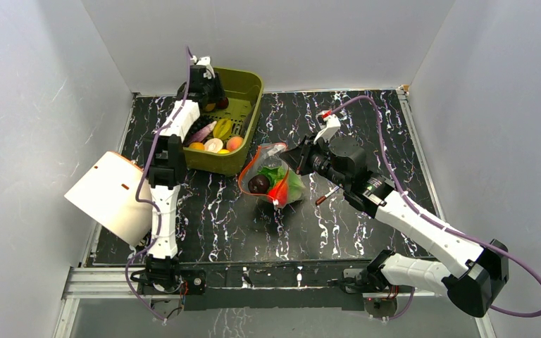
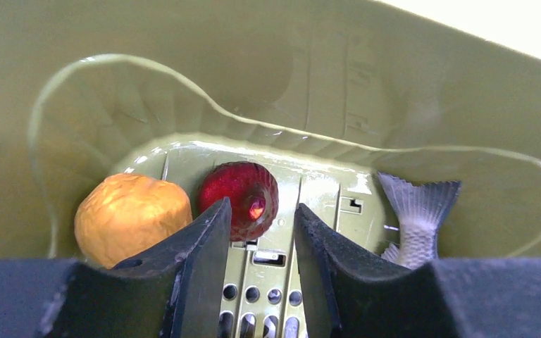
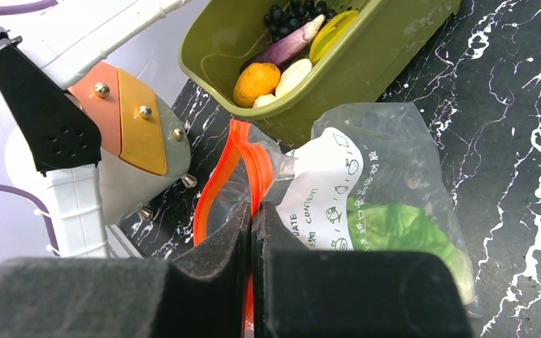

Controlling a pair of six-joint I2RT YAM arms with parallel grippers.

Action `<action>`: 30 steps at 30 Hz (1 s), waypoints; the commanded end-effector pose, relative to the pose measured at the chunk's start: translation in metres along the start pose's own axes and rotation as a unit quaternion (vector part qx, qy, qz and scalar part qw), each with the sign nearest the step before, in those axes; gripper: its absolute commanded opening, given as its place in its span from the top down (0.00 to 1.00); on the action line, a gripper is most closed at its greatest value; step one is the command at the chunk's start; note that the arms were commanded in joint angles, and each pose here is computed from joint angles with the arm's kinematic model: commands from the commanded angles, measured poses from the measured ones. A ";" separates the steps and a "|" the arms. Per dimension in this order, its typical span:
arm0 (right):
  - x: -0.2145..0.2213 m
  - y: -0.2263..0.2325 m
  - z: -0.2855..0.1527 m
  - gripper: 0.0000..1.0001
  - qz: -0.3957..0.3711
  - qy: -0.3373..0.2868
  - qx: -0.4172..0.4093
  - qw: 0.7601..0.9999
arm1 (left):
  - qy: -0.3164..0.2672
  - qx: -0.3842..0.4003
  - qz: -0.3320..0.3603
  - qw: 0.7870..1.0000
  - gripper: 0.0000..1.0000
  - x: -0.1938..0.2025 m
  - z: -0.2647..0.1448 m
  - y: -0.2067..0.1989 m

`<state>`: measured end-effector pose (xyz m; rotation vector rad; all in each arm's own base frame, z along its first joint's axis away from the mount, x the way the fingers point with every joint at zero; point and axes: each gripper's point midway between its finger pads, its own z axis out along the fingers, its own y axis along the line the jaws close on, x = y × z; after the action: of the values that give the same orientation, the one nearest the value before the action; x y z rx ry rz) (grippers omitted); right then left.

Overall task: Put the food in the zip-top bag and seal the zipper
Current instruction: Pick up the fake fruit from the bin.

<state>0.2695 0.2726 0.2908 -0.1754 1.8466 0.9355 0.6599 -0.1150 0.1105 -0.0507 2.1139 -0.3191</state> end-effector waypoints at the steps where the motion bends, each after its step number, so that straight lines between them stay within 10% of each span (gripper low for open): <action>1: -0.048 0.027 -0.010 1.00 -0.006 -0.076 -0.038 0.996 | -0.020 0.018 -0.004 1.000 0.64 -0.017 0.002 -0.008; 14: -0.048 0.026 -0.012 1.00 -0.007 -0.078 -0.037 0.996 | -0.053 0.028 -0.003 0.998 0.99 -0.041 -0.027 -0.019; 30: -0.045 0.020 -0.018 1.00 -0.003 -0.081 -0.024 0.996 | -0.059 0.055 -0.030 0.996 1.00 -0.044 -0.106 -0.041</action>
<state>0.2672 0.2659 0.3031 -0.1590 1.8090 0.9319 0.6052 -0.1179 0.1529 -0.0790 2.0813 -0.4024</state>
